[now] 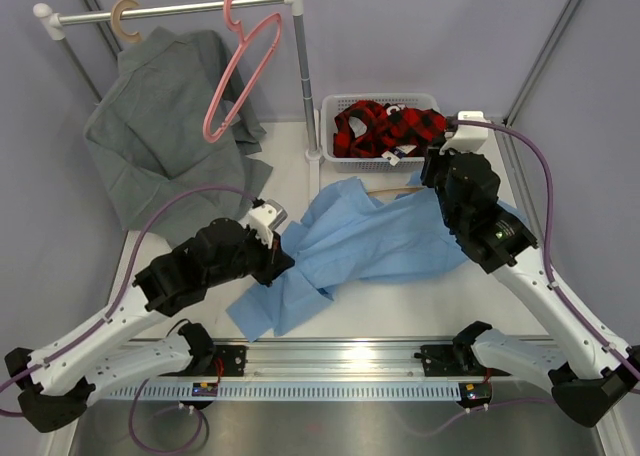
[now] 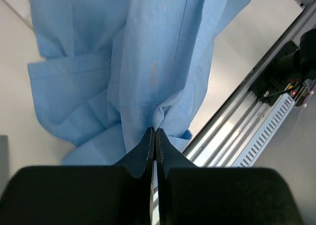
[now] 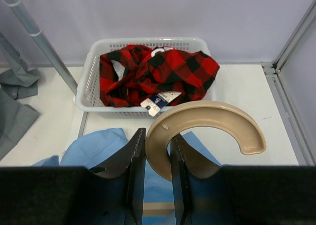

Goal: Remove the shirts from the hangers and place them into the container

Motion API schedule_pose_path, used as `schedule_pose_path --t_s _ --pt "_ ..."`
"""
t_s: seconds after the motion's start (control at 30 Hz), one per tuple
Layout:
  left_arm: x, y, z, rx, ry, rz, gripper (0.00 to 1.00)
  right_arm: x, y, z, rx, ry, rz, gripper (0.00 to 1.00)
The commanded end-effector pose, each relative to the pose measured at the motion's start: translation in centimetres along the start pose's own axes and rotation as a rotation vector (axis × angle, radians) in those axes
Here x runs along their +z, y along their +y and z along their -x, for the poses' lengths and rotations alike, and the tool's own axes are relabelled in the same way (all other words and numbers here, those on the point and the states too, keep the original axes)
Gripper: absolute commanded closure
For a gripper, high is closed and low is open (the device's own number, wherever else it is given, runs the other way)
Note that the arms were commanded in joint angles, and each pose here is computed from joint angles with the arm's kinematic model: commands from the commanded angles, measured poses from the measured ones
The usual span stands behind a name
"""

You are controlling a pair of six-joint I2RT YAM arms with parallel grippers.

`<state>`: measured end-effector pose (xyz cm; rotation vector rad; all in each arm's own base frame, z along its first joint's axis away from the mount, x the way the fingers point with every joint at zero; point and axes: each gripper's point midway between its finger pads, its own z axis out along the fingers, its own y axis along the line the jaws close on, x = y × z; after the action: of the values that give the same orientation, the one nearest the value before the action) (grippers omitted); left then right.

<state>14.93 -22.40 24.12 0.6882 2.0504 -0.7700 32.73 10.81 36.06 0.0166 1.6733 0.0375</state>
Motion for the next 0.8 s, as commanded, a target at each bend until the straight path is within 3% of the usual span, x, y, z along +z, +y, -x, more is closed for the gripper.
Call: schedule_pose_path --t_s 0.0,0.17,0.23,0.3,0.53,0.6,0.63,0.67,0.7,0.77 --pt "0.0 -0.2 -1.5 -0.064 -0.010 -0.028 1.00 -1.3 -2.9 6.6 0.073 -0.156 -0.128 1.00" --pt "-0.5 3.2 -3.5 -0.172 -0.073 0.141 1.00 -3.3 -4.2 9.7 0.066 -0.219 -0.133 1.00" --pt "-0.2 4.1 -4.2 -0.216 -0.079 0.185 1.00 -4.6 -3.6 10.8 0.084 -0.255 -0.059 1.00" --pt "0.7 4.2 -5.6 -0.227 -0.029 0.190 1.00 -5.9 -3.4 11.7 0.117 -0.291 -0.001 1.00" --pt "3.7 0.0 -5.6 -0.239 0.019 -0.046 1.00 -8.6 0.4 12.8 0.165 -0.341 0.279 1.00" --pt "3.6 -0.9 -4.9 -0.190 0.017 -0.093 0.73 -8.7 1.2 12.2 0.143 -0.330 0.324 1.00" --pt "3.1 -1.4 -3.5 -0.156 -0.013 -0.115 0.53 -9.0 2.1 11.7 0.118 -0.323 0.379 1.00" --pt "2.6 -1.7 -2.7 -0.153 -0.037 -0.125 0.53 -8.9 2.5 11.1 0.104 -0.311 0.399 1.00" --pt "2.1 -2.0 -1.8 -0.115 -0.066 -0.140 0.37 -8.8 3.0 10.6 0.095 -0.300 0.421 1.00" --pt "-0.3 -3.0 1.7 -0.064 -0.174 -0.175 0.25 -8.5 4.0 8.8 0.073 -0.261 0.469 1.00"
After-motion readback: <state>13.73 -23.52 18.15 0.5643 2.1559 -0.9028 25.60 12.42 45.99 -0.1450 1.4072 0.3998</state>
